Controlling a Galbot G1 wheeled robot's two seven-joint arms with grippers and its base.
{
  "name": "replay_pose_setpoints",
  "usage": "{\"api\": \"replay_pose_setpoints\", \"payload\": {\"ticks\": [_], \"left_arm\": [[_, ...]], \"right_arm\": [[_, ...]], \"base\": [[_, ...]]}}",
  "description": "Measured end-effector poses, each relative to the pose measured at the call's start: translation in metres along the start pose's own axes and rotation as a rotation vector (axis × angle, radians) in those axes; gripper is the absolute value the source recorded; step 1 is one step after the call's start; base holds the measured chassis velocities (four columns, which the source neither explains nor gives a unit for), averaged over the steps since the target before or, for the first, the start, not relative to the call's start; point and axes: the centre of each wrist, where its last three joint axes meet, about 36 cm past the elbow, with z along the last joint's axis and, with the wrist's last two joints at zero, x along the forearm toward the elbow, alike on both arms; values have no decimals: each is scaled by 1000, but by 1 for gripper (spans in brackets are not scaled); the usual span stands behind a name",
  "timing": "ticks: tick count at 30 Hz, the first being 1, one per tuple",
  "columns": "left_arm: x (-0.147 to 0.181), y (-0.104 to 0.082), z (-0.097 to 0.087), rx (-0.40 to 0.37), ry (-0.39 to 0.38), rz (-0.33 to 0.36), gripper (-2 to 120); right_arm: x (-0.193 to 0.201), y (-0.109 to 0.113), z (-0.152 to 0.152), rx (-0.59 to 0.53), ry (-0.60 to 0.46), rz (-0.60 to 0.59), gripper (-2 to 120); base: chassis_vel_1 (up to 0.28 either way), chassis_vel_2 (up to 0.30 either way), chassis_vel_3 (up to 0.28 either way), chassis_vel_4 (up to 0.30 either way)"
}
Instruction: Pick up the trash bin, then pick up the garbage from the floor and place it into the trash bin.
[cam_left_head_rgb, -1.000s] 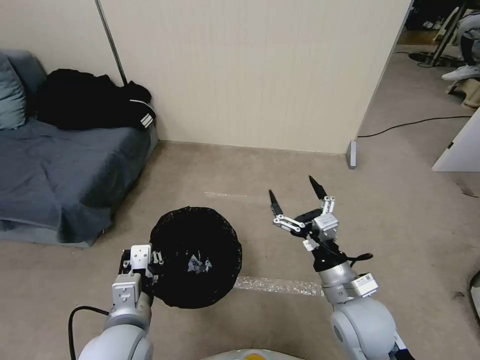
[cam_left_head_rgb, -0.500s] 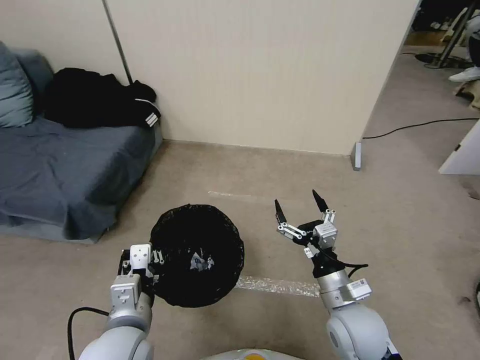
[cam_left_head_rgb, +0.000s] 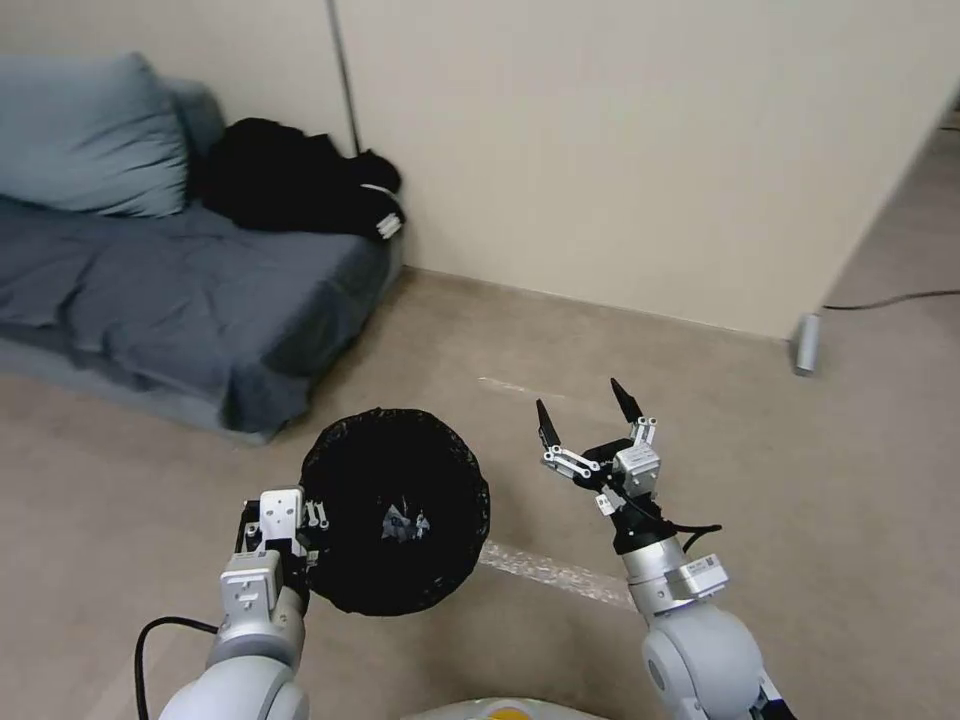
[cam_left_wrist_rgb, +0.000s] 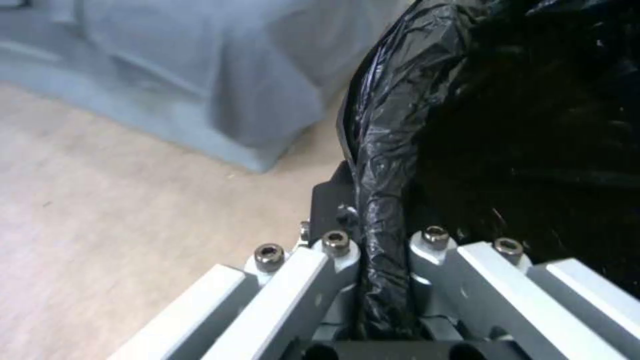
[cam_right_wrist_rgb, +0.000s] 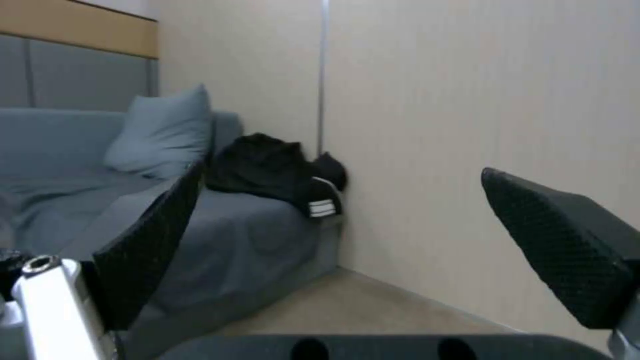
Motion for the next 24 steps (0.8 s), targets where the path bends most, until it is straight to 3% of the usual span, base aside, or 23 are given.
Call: {"api": "replay_pose_setpoints", "payload": {"ticks": [24], "left_arm": [[-1,0,-1,1,-5,3,1]], "right_arm": [[-7,1,-2,6,-13,-4,100]], "base": [[124,126,125,123]]}}
